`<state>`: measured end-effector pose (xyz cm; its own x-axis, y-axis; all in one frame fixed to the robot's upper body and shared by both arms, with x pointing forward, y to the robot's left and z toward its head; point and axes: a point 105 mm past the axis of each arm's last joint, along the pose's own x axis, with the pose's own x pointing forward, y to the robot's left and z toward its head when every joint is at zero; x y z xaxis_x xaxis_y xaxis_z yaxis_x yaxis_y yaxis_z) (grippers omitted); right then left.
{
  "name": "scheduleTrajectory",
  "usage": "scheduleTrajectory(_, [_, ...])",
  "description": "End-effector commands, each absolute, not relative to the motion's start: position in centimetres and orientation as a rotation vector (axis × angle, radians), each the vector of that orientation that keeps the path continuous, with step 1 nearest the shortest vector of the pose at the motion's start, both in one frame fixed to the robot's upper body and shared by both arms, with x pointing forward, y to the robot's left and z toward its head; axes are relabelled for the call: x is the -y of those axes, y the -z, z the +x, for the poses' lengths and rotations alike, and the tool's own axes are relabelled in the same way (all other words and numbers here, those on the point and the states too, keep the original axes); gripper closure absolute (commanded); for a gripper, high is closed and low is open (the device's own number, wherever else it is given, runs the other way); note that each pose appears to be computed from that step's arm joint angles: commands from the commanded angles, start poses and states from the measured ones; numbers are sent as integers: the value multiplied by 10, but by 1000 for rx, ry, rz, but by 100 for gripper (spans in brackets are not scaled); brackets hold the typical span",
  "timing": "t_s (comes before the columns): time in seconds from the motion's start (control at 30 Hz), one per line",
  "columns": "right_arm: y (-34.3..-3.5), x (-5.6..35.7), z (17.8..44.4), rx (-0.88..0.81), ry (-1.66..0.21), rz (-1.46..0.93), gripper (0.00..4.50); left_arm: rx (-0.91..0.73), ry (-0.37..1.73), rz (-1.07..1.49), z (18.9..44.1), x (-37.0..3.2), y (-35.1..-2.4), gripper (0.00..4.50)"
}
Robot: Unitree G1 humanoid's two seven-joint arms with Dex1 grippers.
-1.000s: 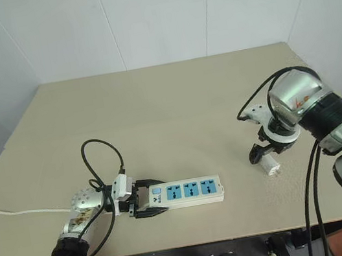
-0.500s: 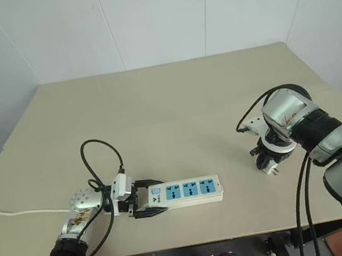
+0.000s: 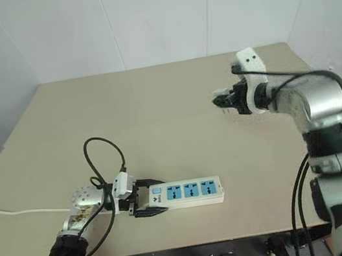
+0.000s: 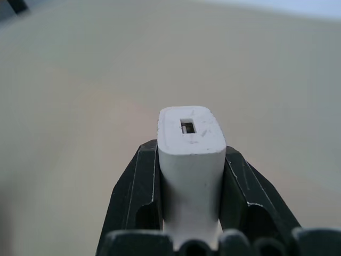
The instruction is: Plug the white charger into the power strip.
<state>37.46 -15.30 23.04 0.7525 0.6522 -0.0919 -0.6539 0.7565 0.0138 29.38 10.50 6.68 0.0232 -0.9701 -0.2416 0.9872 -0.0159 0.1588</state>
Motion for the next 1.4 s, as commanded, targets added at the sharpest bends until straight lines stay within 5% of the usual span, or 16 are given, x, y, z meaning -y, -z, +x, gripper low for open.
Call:
scheduleTrajectory(0.03, [-250,140,347,128,-835,44,340,-203,1549,328,291,-115,-45,121])
scheduleTrajectory(0.23, [-202,101,308,224,-1157,13,340,-213,1539,345,295,-121,-46,121])
scheduleTrajectory(0.53, [-152,78,297,229,-1330,-140,340,-232,1543,365,296,-128,-46,121])
scheduleTrajectory(1.4, [-125,35,300,145,-1414,-66,340,-245,1541,371,293,-129,-41,121])
